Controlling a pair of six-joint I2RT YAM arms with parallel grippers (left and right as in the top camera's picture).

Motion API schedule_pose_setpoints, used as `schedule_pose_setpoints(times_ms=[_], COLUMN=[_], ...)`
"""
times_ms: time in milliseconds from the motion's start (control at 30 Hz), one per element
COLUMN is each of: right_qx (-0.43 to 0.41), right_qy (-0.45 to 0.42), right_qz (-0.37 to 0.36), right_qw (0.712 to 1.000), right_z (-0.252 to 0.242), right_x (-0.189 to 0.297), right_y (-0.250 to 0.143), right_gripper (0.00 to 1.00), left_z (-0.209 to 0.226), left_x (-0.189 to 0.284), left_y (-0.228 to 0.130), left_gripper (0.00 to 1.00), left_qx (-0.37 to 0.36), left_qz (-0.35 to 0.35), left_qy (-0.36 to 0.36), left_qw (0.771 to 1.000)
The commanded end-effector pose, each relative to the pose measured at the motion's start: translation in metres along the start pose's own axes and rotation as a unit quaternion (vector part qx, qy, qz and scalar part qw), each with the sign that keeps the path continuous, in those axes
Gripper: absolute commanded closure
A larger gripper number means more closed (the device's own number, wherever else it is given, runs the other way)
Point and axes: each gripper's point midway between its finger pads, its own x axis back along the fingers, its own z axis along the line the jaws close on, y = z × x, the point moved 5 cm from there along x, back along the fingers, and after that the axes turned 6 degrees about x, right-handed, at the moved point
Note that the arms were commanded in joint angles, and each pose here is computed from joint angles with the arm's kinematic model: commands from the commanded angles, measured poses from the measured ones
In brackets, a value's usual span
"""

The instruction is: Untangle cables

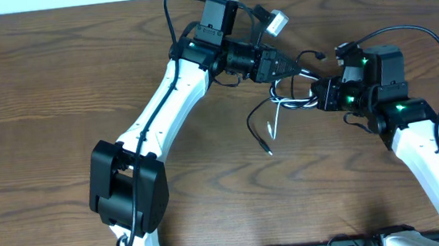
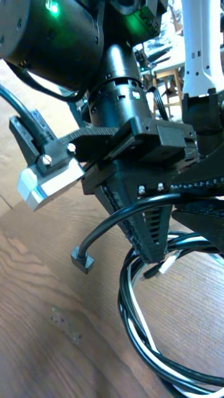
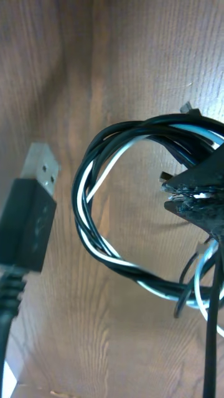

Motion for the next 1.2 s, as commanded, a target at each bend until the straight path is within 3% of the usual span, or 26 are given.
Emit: schedule_pose_setpoints(times_ms=[0, 633, 867, 1000, 1167], right_qx=[-0.010, -0.033, -0.027, -0.010, -0.009], right_qy=[-0.015, -0.024, -0.003, 0.030, 0.067], right_qz=[0.000, 0.007, -0.003, -0.020, -0.038], right_qw=[1.000, 0.999, 1.000, 0.999, 0.997], right_z=[-0.001, -0.005, -0.001, 0.005, 0.009], right_x=[-0.001, -0.004, -0.003, 0.001, 0.011], right_y=[0.003, 0.001, 0.006, 0.015, 0.026], right_gripper=[0.99, 0.98, 0.87, 0.76, 0.70], left_z=[-0.006, 0.002, 0.015, 0.016, 0.016], left_x=[0.003, 0.006, 0.007, 0.007, 0.007], left_y=[0.003, 0.005, 0.008, 0.008, 0.008], left_gripper=[0.93, 0.93, 0.93, 0.92, 0.93], left_qx=[-0.001, 0.004, 0.045, 0.051, 0.063], left_qz=[-0.001, -0.008, -0.024, -0.026, -0.026], left_qy=[-0.020, 0.005, 0.059, 0.062, 0.063], left_qw=[1.000, 1.000, 0.997, 0.996, 0.996])
